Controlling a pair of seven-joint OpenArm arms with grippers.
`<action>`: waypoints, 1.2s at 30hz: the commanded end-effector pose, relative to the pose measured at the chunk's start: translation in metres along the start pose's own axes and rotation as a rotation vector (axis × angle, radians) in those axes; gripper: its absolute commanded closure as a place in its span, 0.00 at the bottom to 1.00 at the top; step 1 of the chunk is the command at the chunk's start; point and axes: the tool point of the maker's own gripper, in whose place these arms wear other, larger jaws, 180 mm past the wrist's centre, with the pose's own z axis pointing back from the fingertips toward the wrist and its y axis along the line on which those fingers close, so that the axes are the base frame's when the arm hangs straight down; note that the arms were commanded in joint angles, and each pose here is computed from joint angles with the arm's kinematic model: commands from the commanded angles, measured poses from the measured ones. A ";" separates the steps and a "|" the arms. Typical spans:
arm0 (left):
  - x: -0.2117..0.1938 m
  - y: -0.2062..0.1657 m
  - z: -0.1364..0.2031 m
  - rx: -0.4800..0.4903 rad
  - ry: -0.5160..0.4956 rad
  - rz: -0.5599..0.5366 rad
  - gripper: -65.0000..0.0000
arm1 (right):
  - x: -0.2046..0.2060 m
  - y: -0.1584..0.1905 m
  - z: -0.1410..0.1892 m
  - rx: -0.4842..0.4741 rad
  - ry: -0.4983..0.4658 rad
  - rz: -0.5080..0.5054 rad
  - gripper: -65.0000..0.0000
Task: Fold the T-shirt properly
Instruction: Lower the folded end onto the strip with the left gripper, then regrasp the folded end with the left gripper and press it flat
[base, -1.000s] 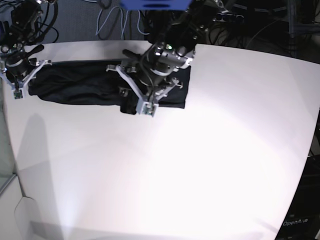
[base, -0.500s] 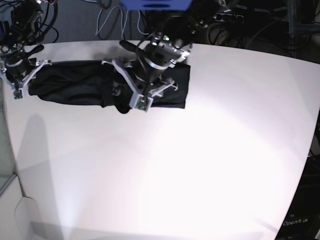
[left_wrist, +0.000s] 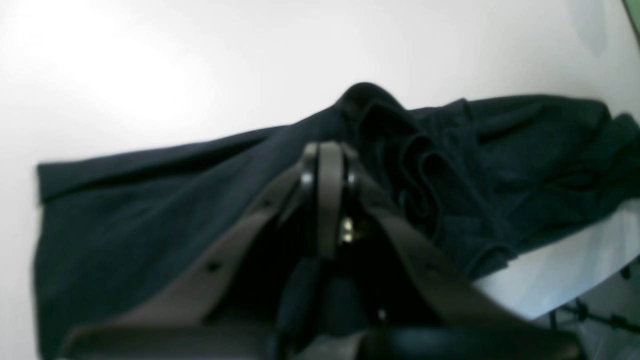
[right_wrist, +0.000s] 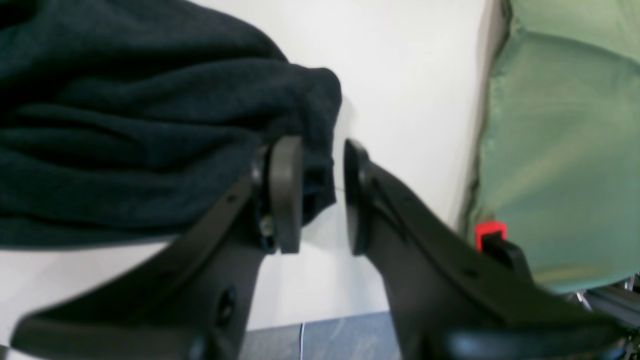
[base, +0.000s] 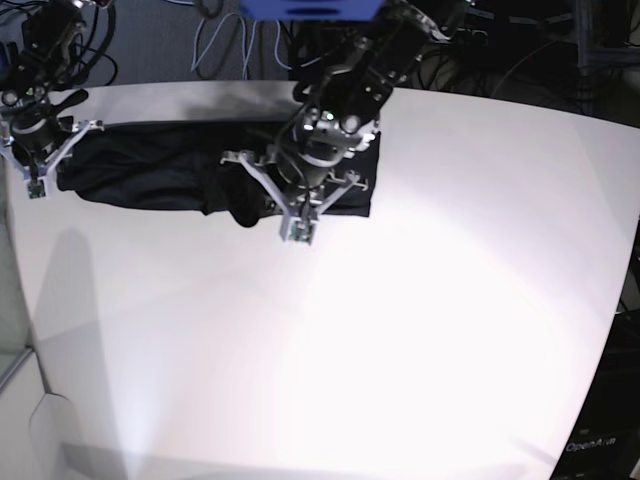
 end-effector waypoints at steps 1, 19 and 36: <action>0.012 -0.008 0.001 -0.016 -0.040 0.002 1.00 | 0.010 -0.008 0.004 -0.022 -0.033 0.011 0.74; 0.022 -0.049 -0.015 -0.104 -0.029 -0.030 1.00 | 0.010 -0.009 0.004 -0.023 -0.033 0.012 0.74; 0.051 -0.002 0.016 -0.152 -0.078 0.054 1.00 | 0.009 -0.008 0.004 -0.021 -0.032 0.010 0.74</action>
